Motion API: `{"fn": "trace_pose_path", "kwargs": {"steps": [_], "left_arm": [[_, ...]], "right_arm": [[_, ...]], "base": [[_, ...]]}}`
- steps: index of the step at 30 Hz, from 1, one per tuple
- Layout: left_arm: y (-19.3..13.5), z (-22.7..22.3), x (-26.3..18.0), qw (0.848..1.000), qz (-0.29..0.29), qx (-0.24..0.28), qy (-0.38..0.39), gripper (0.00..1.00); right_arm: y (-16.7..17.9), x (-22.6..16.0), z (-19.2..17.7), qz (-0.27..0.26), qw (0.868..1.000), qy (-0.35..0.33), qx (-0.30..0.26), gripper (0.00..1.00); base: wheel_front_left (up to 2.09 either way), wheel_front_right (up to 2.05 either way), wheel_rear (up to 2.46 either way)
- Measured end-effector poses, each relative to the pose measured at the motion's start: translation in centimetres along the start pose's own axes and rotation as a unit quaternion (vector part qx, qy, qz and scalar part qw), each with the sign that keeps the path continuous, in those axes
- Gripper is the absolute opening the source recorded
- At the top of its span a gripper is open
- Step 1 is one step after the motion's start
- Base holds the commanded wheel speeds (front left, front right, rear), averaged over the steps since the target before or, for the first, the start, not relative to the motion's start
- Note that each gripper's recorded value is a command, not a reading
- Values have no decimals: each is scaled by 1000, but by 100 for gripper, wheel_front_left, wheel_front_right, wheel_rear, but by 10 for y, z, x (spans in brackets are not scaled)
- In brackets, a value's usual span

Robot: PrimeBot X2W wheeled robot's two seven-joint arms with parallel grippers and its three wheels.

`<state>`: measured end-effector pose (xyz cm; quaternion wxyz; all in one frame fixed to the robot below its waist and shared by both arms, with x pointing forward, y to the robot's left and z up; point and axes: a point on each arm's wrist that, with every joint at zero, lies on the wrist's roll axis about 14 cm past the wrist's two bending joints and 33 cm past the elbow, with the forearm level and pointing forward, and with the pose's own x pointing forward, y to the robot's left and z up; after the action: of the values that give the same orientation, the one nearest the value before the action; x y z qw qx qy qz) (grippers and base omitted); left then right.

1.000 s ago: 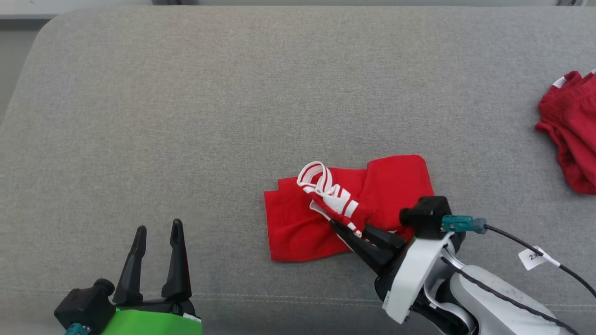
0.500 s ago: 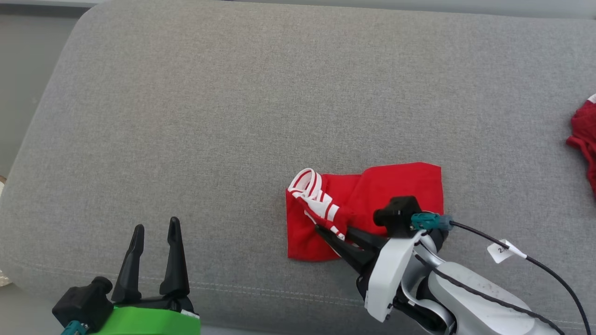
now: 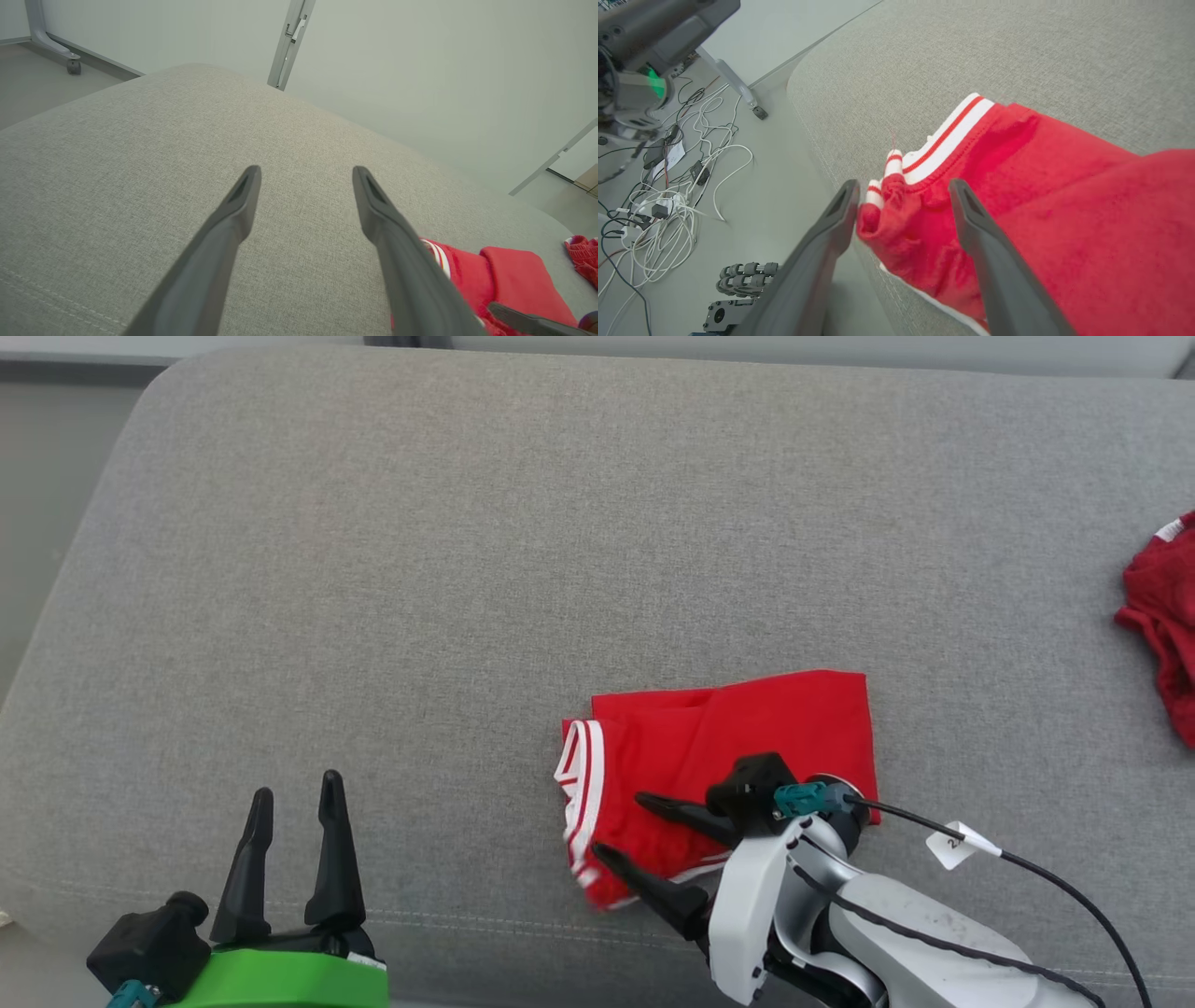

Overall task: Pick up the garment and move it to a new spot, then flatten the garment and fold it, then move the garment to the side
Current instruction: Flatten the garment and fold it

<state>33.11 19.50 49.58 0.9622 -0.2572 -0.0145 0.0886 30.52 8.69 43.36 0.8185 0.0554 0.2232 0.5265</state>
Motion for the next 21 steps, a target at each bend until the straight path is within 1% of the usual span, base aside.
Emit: {"fn": "trace_pose_path", "kwargs": {"steps": [6, 9, 14, 17, 21], "left_arm": [[-3, 1, 4, 1000, -6, -1, -3, 100], [-7, 2, 8, 1000, -13, -2, -4, 100], [-17, -4, 12, 1000, -30, -6, 4, 100], [-25, -9, 15, 999, -43, -9, 11, 100], [-36, -16, 16, 998, -61, -15, 21, 100]], "right_arm": [[9, -1, 17, 4, 999, -30, 11, 100], [2, -6, 31, -9, 998, -58, 19, 100], [-18, -19, 41, -45, 995, -87, 36, 100], [-35, -33, 49, -83, 987, -118, 69, 100], [-58, -55, 42, -134, 976, -135, 109, 100]], "base": [[0, 0, 0], [0, 0, 0], [0, 0, 0], [0, 0, 0], [0, 0, 0]]}}
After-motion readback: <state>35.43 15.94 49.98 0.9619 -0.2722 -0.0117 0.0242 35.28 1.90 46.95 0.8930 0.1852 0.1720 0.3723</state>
